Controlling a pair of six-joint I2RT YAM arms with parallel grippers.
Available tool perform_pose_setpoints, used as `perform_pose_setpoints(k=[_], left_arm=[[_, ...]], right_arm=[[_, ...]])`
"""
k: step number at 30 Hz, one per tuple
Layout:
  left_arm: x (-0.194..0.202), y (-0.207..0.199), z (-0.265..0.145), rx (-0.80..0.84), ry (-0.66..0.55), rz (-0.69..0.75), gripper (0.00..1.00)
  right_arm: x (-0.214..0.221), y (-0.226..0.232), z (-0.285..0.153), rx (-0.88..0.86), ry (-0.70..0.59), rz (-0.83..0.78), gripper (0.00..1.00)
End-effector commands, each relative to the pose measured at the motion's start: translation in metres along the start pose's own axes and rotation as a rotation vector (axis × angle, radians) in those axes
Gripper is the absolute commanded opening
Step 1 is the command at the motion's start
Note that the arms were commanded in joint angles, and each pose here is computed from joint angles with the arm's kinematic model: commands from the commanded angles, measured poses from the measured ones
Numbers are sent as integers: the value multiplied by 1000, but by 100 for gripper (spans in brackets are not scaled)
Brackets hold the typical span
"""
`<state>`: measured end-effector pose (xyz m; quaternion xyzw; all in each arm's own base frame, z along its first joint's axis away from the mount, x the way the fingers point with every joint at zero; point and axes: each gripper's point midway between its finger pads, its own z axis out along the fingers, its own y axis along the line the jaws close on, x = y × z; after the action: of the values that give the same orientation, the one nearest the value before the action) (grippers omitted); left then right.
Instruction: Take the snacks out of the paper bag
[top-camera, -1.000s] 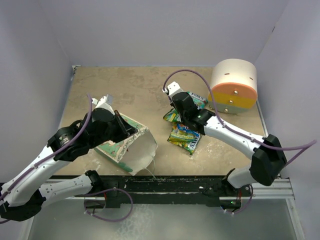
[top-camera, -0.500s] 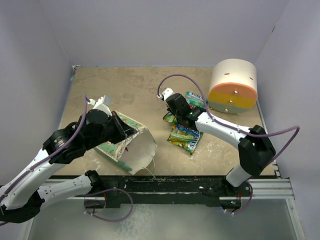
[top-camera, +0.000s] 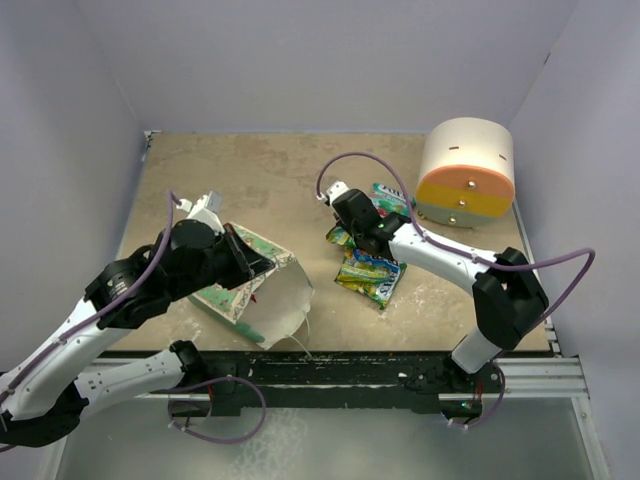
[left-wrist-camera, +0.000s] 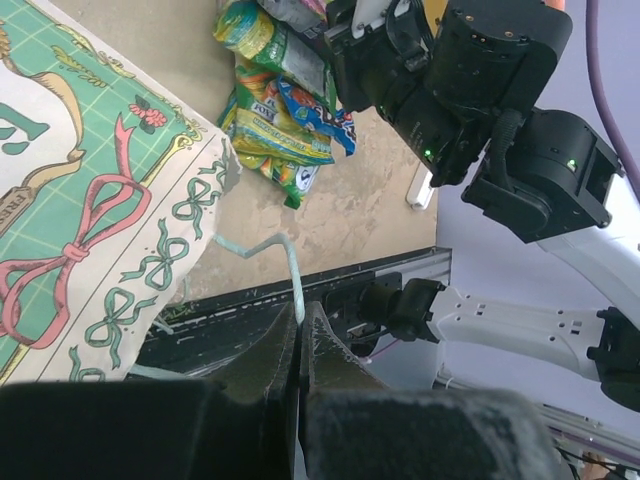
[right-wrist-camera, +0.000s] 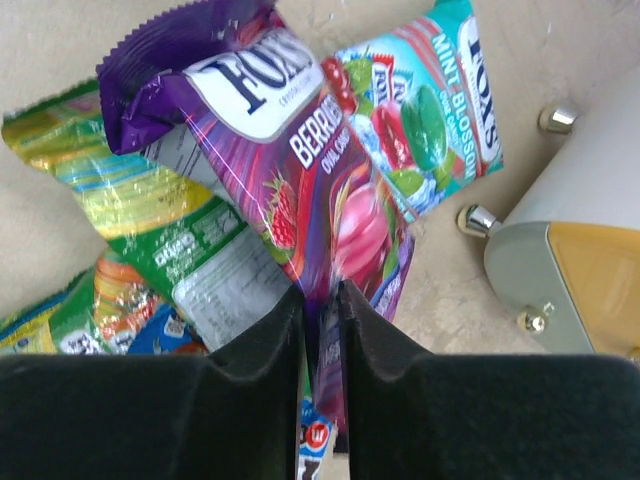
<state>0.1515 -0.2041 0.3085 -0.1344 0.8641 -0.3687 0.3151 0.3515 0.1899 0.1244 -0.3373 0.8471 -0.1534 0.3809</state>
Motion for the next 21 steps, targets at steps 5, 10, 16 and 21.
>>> perform_pose_setpoints(k=[5,10,16,21], left_arm=[[3,24,-16,-34,-20,-10,0],[7,33,-21,-68,-1,-27,0],[9,42,-24,-113,7,-39,0],[9,45,-26,-129,3,-71,0]], right_arm=[[-11,-20,-46,-38,-66,70,40],[-15,-11,-63,-131,-107,113,48],[-70,35,-139,-474,-509,167,56],[-77,95,-231,-682,-1026,-102,59]])
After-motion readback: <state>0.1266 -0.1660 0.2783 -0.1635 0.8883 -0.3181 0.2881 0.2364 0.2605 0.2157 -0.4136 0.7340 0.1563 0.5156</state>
